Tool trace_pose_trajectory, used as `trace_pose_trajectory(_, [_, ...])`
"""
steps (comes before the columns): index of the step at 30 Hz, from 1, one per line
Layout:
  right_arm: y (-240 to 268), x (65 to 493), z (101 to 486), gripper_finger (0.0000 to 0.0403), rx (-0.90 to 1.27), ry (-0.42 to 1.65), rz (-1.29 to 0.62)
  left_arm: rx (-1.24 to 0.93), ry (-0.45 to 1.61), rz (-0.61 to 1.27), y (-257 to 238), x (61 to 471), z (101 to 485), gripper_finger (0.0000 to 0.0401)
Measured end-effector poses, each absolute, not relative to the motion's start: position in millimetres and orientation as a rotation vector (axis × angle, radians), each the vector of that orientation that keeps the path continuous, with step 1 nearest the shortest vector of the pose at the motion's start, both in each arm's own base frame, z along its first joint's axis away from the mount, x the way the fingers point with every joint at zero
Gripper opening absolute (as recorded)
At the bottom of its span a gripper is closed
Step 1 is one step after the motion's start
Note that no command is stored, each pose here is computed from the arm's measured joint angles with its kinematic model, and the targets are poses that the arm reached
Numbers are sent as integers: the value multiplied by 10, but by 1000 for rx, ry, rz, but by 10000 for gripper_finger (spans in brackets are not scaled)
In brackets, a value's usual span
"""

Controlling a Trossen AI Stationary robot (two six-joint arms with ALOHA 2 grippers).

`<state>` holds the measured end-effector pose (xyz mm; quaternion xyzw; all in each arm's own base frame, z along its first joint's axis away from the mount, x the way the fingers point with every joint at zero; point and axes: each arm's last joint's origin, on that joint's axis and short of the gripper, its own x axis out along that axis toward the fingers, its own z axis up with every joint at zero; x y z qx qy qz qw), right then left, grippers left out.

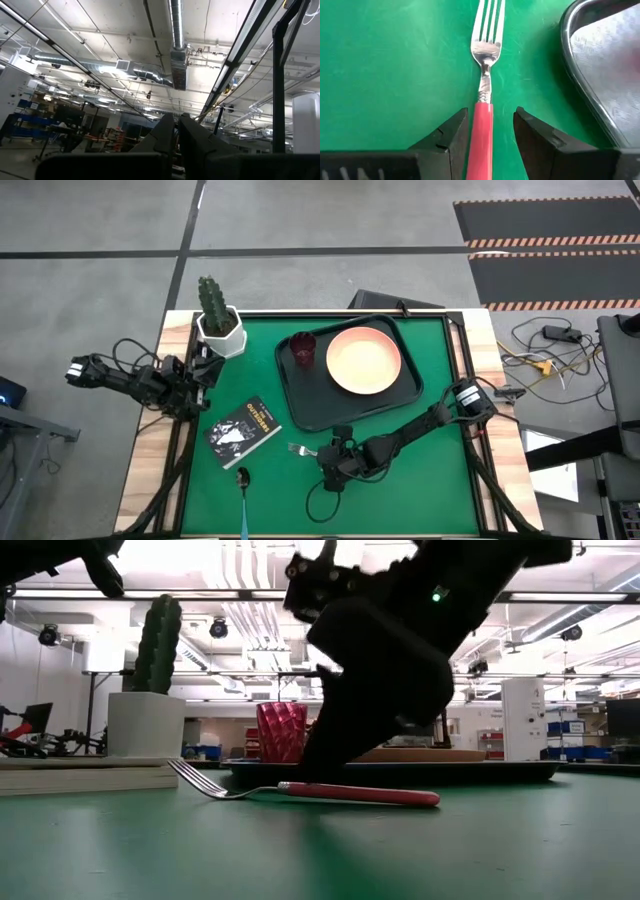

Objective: Pick and place plate/cup/fork/spoon on tray
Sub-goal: Put the pink fork on the black serving tray to the left side of the pink plate

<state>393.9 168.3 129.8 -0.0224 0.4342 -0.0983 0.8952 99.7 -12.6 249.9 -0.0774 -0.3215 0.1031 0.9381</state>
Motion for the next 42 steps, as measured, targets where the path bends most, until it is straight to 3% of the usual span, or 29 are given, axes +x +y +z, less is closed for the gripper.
trace_pose_trajectory(8, [1691, 3950, 1188, 131, -24, 918, -188, -159, -659, 212, -125, 994, 2500, 8])
trace_pose_trajectory(18, [1697, 3962, 1135, 36, 39, 925, -193, -160, -660, 213, -124, 992, 2500, 8])
trace_pose_trajectory(25, [1732, 3939, 1273, 36, 63, 914, -150, -160, -661, 213, -124, 991, 2502, 8])
trace_pose_trajectory(34, [1789, 3933, 1756, 40, 155, 797, -139, -161, -665, 213, -123, 988, 2504, 8])
trace_pose_trajectory(42, [1673, 4029, 2093, 41, 131, 608, -406, -162, -666, 213, -123, 986, 2505, 8])
